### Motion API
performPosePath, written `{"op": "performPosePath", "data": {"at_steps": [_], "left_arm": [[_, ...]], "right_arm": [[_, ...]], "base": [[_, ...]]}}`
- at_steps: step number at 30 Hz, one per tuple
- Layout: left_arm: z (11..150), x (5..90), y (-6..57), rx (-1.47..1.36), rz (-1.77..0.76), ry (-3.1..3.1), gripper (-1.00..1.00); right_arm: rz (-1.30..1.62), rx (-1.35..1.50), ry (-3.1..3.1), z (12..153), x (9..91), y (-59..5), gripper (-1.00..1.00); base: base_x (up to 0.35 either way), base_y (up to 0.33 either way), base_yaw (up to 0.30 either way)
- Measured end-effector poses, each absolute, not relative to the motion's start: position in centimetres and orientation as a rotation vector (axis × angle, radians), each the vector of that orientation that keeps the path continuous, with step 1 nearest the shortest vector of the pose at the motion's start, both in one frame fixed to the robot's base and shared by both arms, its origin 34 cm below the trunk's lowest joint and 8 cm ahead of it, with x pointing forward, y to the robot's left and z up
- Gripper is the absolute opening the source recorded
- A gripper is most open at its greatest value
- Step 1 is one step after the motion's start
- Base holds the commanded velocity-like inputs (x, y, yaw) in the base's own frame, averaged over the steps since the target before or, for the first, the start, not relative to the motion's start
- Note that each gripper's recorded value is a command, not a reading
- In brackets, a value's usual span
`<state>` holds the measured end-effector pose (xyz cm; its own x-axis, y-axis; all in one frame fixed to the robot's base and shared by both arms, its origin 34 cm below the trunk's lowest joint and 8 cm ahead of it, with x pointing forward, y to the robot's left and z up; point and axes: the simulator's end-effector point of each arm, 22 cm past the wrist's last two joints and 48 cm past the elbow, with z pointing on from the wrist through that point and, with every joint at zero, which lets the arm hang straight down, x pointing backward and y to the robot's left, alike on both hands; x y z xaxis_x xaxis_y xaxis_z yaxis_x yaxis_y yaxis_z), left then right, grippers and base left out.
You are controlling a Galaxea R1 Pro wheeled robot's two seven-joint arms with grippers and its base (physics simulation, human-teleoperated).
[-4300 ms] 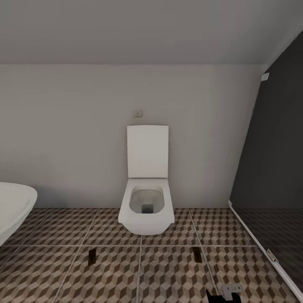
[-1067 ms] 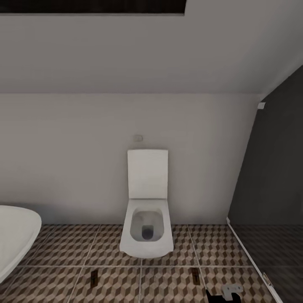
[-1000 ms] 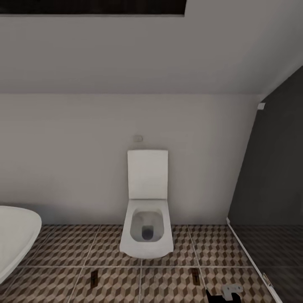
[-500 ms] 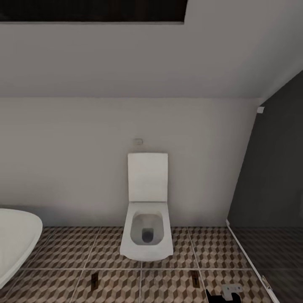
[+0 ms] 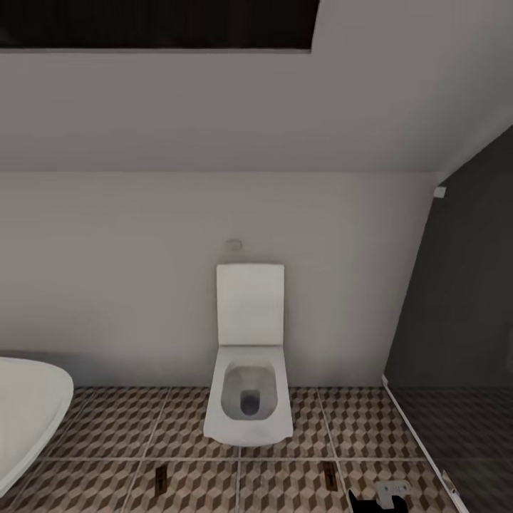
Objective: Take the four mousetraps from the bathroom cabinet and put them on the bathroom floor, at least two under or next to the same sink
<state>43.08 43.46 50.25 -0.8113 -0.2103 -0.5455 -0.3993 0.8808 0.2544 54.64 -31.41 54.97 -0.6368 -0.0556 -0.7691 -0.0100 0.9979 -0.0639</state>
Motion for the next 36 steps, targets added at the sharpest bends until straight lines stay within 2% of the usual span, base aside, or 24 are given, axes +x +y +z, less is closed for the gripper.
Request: {"op": "performPosePath", "data": {"at_steps": [18, 36], "left_arm": [[52.0, 43.3, 43.0, -0.437, 0.476, 2.533, 1.00], [50.9, 43.7, 36.8, -0.421, 0.369, 2.562, 1.00]], "right_arm": [[-0.067, -0.045, 2.261, 56.9, 54.7, -31.4, 1.00], [-0.068, -0.045, 2.261, 56.9, 54.7, -31.4, 1.00]], "base": [[0.000, 0.000, 0.000], [0.000, 0.000, 0.000]]}}
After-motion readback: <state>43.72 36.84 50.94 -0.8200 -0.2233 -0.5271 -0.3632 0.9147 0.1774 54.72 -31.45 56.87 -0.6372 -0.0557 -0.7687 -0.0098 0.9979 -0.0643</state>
